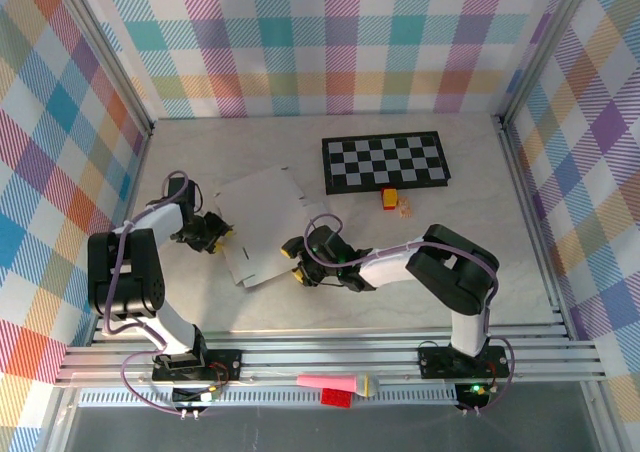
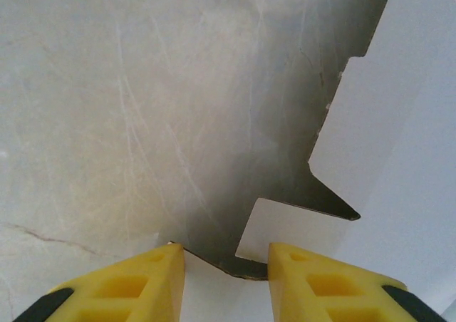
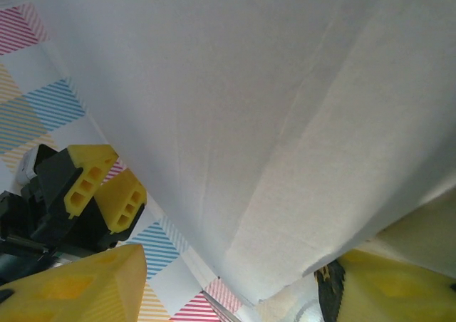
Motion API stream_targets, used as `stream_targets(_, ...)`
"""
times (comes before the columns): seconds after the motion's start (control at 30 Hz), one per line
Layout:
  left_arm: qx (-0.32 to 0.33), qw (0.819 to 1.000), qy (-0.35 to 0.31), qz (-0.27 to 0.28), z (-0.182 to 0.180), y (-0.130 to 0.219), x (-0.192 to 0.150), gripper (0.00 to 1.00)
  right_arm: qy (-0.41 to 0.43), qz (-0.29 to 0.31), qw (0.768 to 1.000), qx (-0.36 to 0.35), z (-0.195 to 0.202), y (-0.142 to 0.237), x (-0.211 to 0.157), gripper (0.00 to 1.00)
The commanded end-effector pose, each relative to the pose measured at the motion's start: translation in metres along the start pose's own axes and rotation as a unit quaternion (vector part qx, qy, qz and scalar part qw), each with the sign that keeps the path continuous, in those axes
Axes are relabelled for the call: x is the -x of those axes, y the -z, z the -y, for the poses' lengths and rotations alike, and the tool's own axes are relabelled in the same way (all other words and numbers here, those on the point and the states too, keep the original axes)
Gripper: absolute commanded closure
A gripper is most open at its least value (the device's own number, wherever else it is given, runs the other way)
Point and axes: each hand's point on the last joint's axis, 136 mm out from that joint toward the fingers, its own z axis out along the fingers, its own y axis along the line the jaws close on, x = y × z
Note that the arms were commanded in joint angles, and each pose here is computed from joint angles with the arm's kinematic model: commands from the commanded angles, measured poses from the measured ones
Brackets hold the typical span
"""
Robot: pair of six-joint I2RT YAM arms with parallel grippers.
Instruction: Fold the paper box
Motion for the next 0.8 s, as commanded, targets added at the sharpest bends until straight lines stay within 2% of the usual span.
stream_targets(0.0, -0.006, 1.0, 0.006, -0.012, 0.001, 0.004, -0.01, 0.65, 0.012, 0.021, 1.0, 0.014, 0.006, -0.006, 0.008, 0.37)
stream_targets(0.17, 0.002, 1.0, -0.001, -0.017, 0.0, 0.001, -0.014, 0.65, 0.038, 0.031, 0.998, 0.045, -0.01, -0.006, 0.01, 0.44)
stream_targets(0.33, 0.009, 1.0, -0.006, -0.019, -0.001, 0.001, -0.014, 0.65, 0.046, 0.038, 0.996, 0.07, -0.02, -0.01, 0.012, 0.59)
stream_targets(0.47, 0.016, 1.0, -0.013, -0.018, -0.002, 0.003, -0.014, 0.65, 0.056, 0.046, 0.995, 0.063, -0.023, -0.009, 0.013, 0.68)
stream_targets(0.63, 0.016, 1.0, -0.019, -0.015, -0.002, 0.006, -0.014, 0.65, 0.063, 0.054, 0.995, 0.06, -0.027, -0.008, 0.015, 0.82)
stream_targets(0.7, 0.017, 1.0, -0.021, -0.013, -0.001, 0.009, -0.013, 0.65, 0.069, 0.056, 0.994, 0.067, -0.034, -0.006, 0.013, 0.91)
stream_targets(0.77, 0.019, 1.0, -0.024, -0.006, 0.0, 0.014, -0.013, 0.58, 0.077, 0.059, 0.994, 0.054, -0.034, -0.005, 0.014, 1.0)
